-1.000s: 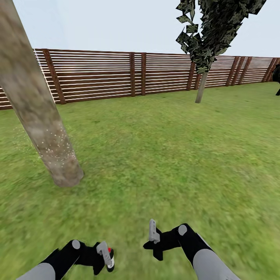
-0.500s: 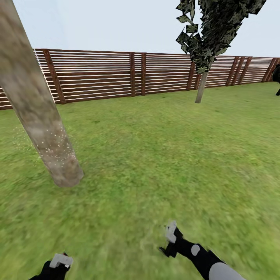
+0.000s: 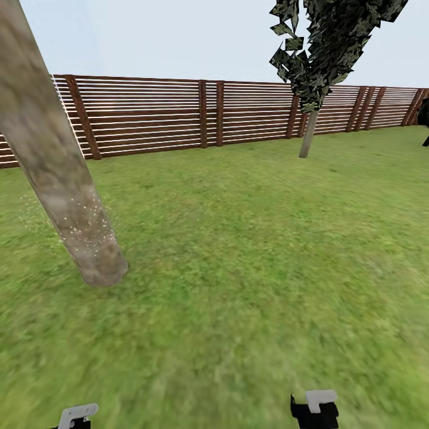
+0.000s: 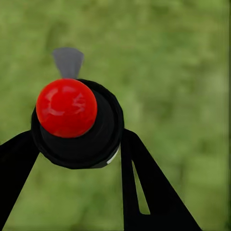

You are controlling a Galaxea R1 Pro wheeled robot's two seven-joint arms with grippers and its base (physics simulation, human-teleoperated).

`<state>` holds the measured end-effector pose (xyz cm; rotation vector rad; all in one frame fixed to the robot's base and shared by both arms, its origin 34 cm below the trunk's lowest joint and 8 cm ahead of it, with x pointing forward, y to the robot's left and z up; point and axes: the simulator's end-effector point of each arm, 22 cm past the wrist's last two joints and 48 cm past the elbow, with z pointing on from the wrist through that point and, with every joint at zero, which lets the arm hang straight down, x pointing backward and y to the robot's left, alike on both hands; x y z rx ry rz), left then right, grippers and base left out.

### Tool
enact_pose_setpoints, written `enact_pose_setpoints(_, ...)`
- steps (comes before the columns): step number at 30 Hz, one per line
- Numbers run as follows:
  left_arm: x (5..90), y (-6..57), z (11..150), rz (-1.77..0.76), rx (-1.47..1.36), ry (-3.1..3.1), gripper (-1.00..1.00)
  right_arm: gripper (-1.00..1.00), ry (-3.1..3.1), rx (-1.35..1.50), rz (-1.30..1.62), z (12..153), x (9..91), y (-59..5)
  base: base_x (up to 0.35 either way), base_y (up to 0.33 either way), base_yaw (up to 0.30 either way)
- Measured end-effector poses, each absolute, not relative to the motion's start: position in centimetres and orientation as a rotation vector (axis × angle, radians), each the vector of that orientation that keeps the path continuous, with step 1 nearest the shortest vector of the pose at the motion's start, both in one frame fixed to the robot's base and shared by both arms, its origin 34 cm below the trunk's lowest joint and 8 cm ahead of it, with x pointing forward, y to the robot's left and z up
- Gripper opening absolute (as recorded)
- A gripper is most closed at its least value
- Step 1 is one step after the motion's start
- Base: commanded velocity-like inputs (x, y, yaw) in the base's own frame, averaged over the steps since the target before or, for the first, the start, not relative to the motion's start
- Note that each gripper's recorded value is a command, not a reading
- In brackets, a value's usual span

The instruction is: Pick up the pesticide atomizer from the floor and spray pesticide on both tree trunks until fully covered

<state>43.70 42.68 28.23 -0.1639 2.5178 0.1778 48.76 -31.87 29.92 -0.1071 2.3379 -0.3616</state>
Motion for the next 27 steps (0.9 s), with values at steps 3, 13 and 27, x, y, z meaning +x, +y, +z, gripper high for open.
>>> enact_pose_setpoints(3,43.7,42.7,28.2,0.178,-0.165,2.517,-1.0,1.0,2.335,-0.11,-0.369,30.0,48.8,-32.1,0.0,0.0,0.0)
enact_pose_setpoints(13,43.7,42.9,28.3,0.181,-0.166,2.517,-1.0,1.0,2.437,-0.129,-0.385,27.5,41.8,-33.1,0.0,0.0,0.0)
enact_pose_setpoints(27,43.7,42.9,28.3,0.182,-0.171,2.516,-1.0,1.0,2.44,-0.13,-0.385,27.4,41.6,-33.1,0.0,0.0,0.0)
